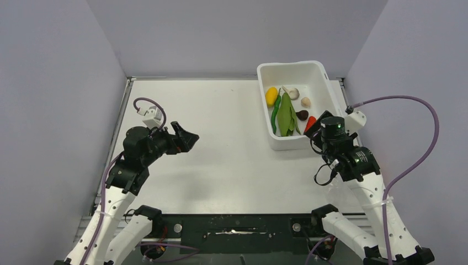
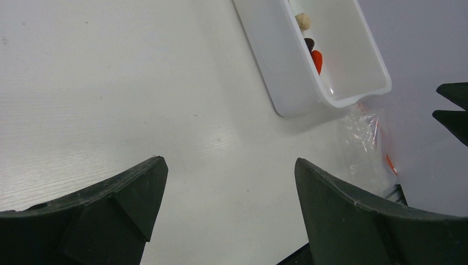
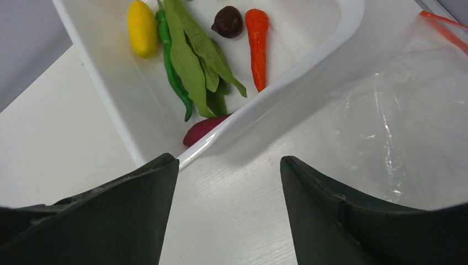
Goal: Place the food in the zip-top bag and seal the zipper
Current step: Pick up the zipper food storage bag at the corner of the board.
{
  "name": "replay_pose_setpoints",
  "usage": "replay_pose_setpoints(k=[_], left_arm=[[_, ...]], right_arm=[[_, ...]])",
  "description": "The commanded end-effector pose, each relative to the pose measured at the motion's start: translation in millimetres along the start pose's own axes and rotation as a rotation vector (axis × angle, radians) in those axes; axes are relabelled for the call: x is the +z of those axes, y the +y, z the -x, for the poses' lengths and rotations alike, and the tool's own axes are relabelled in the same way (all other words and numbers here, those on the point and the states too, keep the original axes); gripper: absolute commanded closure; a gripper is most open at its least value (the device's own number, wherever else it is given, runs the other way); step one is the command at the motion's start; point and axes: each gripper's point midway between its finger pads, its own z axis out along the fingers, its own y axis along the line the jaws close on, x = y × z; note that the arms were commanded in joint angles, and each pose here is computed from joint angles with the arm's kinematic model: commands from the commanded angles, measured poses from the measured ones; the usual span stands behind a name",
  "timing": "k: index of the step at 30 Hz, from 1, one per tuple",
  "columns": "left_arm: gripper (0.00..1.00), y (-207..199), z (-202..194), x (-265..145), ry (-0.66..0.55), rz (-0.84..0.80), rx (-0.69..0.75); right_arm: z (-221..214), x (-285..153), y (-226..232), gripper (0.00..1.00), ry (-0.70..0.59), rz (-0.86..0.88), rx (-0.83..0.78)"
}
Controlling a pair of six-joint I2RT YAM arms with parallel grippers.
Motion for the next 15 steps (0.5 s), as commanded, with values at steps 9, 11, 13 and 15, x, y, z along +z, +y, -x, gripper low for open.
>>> replay_pose_setpoints(k=[9,11,13,15], left_arm=[[0.16,22.4,-22.2,16.8,0.031,0.033,0.026],[0.16,19.2,-21.4,15.0,0.019,0.011,0.04],[0.16,16.7,-17.9,12.0,-0.001,0.0,0.054],[0.16,17.6,-15.6,9.1,-0.021,0.003,0.067]], right_arm=[[33.9,12.4,-87.9,0.52,-0.135,-0.4,0.219],[33.0,18.8,-99.2,0.51,-0.138,-0.426,0.237],[31.3,27.7,-107.9,0.52,-0.133,-0.433,0.248],[29.9,38.3,-119.0,0.55,-0.129,-0.446,0.28]])
